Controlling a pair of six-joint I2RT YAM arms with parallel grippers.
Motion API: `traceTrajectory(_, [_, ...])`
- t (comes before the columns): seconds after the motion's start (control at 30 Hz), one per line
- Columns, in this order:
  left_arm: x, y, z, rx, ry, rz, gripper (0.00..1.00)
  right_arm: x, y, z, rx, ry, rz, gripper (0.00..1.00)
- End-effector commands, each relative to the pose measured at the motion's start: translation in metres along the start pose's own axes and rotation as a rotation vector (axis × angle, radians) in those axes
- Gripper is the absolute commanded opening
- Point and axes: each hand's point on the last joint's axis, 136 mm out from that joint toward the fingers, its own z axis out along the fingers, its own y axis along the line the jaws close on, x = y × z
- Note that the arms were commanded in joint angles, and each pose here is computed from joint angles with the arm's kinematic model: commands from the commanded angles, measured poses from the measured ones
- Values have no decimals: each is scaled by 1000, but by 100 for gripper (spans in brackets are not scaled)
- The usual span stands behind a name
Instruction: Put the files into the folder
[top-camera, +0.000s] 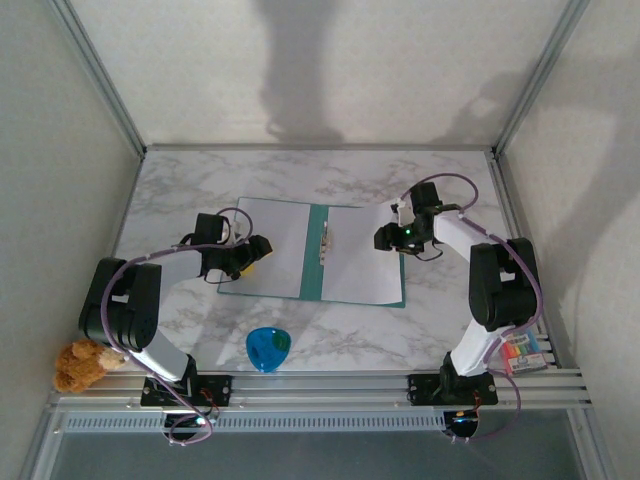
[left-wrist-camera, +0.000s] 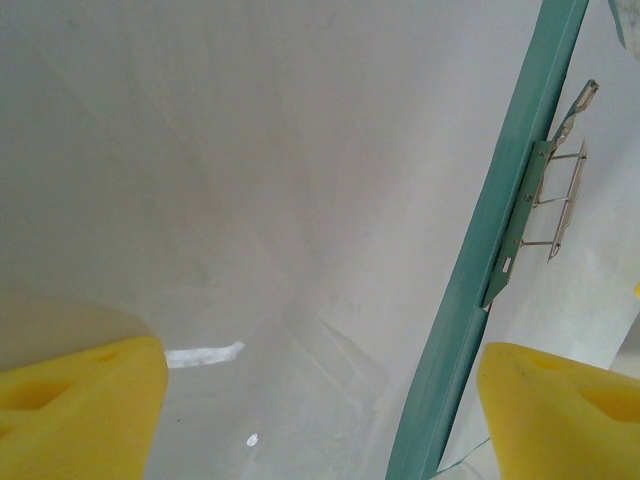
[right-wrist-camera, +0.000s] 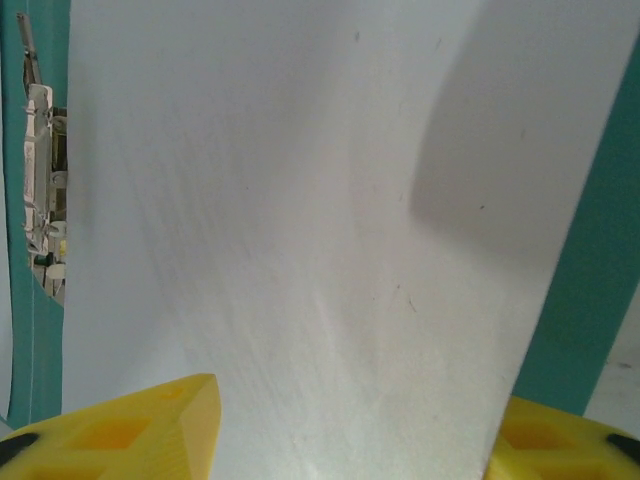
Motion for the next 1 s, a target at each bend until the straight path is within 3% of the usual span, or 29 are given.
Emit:
traceTrajectory(0.0, [1,11,-1,-49,6,-13,81,9,-8,8,9,24,54,56])
traceTrajectory(0.5, [2,12,-1,-49,10,-14,81,5,-14,12,36,-5,72,55])
traceTrajectory(0.97, [3,12,1,-52,14,-16,81,-1,-17,12,58,-3,69,61])
